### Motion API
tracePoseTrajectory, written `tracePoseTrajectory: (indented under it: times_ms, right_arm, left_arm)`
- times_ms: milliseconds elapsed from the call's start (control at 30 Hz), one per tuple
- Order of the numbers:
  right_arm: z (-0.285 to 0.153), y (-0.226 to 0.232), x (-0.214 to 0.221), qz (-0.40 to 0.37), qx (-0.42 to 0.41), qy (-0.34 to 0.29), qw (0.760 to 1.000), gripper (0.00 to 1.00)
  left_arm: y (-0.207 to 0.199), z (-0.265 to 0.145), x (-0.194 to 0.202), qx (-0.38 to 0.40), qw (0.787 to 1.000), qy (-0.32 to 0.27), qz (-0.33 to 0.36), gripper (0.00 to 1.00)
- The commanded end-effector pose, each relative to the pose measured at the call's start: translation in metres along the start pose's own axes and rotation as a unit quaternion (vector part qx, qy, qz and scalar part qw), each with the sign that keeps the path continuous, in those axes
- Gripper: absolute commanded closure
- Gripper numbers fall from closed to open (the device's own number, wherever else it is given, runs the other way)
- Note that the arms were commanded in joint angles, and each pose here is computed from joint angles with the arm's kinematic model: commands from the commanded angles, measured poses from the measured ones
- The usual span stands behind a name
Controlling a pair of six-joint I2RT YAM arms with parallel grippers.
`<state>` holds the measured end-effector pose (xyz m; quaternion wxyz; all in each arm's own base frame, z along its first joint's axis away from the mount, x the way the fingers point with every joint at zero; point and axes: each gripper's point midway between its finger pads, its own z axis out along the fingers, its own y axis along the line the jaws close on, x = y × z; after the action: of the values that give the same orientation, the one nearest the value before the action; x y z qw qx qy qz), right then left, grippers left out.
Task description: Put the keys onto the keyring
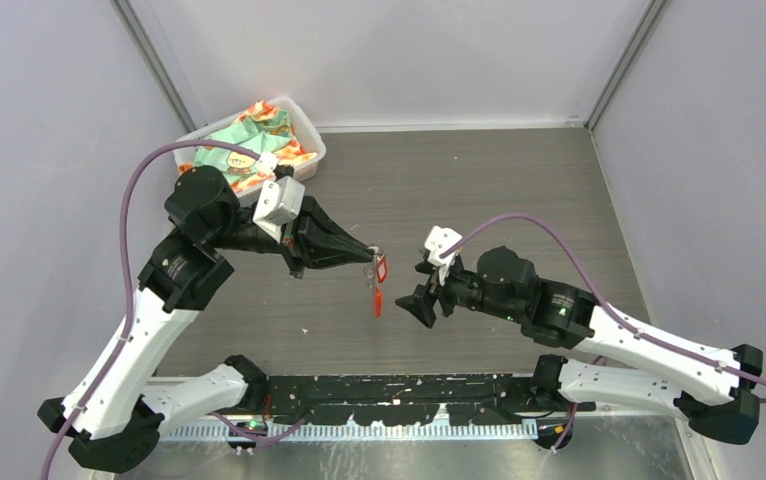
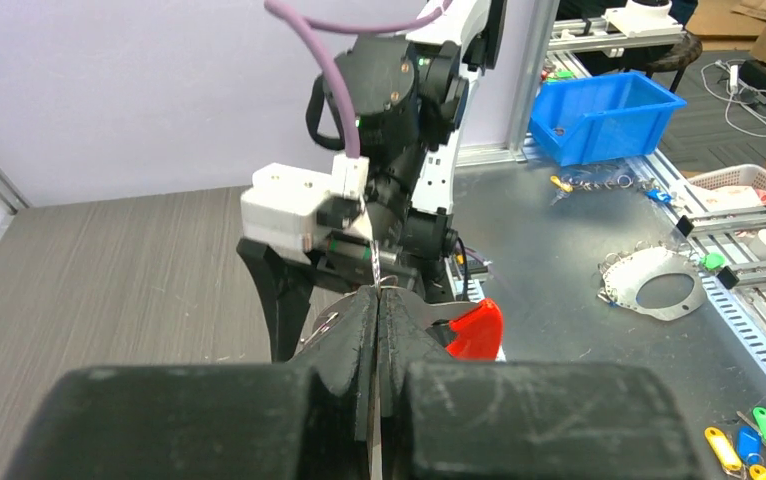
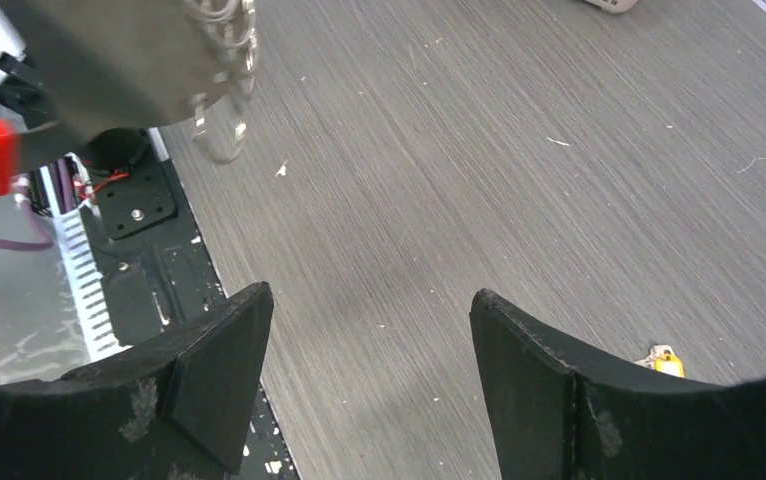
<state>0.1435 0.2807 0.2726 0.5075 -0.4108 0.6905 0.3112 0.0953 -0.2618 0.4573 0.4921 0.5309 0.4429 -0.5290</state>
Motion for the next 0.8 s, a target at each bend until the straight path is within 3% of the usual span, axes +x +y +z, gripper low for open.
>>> tracePoseTrajectory:
  times_ms: [0, 233, 400, 767]
  right_arm:
    - [0.011, -0.004, -0.040, -0.020, 0.008, -0.107, 0.994, 0.23]
    - [0.015, 0.015, -0.069, -0.033, -0.046, -0.191, 0.980, 0.23]
    - [0.016, 0.037, -0.068, -0.027, -0.105, -0.183, 0.977, 0.26]
    - [0.026, 0.038, -0.067, -0.014, -0.108, -0.172, 0.979, 0.33]
  left_arm:
    - [-0.003, -0.003, -0.018, 0.001, 0.999, -0.012, 0.029, 1.00]
    - [-0.004, -0.004, -0.023, -0.006, 0.999, -0.014, 0.030, 1.00]
    - [-0.004, -0.005, -0.023, -0.008, 0.999, -0.016, 0.031, 1.00]
    - [-0.001, -0.005, -0.024, -0.016, 0.999, -0.021, 0.036, 1.00]
